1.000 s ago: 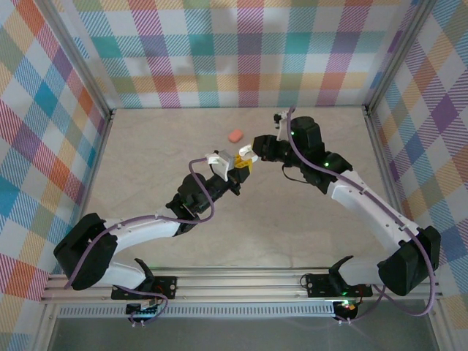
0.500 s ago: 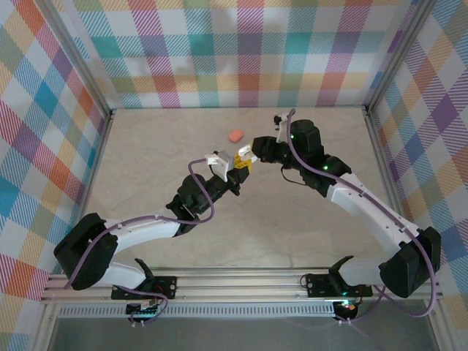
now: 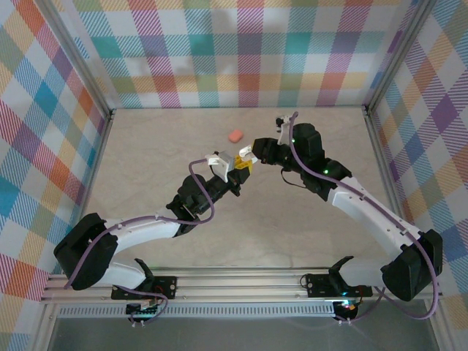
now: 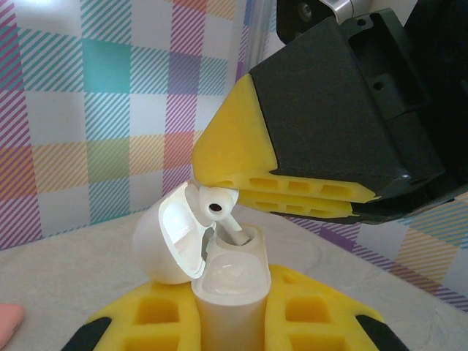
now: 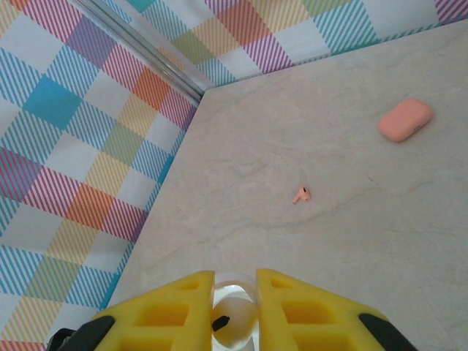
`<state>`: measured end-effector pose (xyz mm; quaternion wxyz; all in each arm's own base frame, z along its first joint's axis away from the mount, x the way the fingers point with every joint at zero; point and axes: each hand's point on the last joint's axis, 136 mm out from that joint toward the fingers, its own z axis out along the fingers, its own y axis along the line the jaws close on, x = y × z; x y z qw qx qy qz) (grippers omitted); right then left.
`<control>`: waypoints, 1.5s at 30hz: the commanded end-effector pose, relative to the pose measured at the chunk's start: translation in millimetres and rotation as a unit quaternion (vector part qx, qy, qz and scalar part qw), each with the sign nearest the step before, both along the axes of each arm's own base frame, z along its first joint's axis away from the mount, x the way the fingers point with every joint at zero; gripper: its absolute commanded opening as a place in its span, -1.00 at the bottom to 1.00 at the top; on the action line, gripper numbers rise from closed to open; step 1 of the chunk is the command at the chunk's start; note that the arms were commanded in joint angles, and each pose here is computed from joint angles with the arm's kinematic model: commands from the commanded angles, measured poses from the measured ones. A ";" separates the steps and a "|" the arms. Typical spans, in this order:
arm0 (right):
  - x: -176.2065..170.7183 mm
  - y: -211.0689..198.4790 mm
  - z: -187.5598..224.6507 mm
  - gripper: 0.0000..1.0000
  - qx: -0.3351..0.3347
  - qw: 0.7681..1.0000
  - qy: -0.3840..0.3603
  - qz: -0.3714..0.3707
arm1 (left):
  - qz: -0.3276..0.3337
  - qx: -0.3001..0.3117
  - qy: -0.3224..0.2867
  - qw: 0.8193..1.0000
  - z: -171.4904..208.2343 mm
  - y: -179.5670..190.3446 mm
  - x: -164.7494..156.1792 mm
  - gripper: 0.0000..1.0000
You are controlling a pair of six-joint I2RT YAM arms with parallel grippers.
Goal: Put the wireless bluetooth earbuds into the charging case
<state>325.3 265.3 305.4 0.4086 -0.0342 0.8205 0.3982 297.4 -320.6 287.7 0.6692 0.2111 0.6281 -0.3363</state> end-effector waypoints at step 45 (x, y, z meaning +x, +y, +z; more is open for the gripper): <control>-8.2 -13.2 30.6 0.43 -0.089 0.993 -0.031 0.076 | 0.003 0.111 0.029 0.993 -11.6 90.7 -53.6 -1.00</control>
